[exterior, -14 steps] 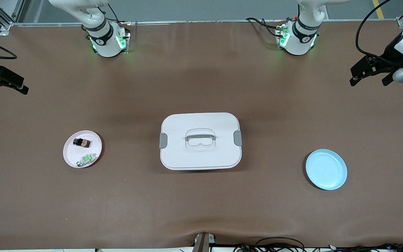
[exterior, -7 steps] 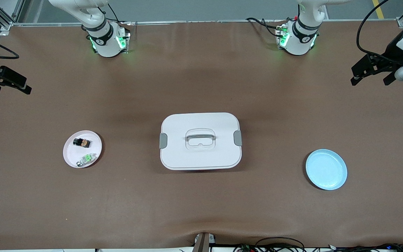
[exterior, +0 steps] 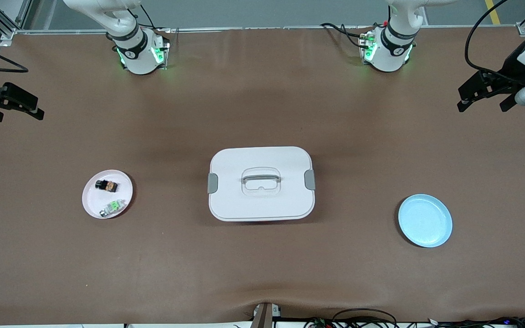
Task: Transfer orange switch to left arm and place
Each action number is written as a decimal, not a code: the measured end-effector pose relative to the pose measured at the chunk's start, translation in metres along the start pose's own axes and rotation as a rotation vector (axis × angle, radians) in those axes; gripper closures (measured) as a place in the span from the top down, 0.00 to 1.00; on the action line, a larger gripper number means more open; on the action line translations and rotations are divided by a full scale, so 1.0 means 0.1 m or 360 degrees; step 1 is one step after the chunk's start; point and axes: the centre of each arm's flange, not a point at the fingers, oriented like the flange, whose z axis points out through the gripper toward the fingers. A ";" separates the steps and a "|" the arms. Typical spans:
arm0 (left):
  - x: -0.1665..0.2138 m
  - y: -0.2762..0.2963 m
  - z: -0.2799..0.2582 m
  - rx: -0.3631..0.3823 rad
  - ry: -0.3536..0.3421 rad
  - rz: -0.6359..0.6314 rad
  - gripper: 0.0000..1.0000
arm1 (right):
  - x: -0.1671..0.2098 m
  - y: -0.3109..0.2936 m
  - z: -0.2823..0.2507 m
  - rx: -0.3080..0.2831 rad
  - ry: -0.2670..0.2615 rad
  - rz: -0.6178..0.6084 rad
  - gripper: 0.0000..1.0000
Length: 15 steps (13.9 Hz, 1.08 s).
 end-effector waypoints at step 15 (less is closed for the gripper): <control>0.00 0.00 0.00 0.0000 0.0001 0.0000 1.00 | -0.01 0.00 0.01 0.0000 -0.0009 -0.0028 1.00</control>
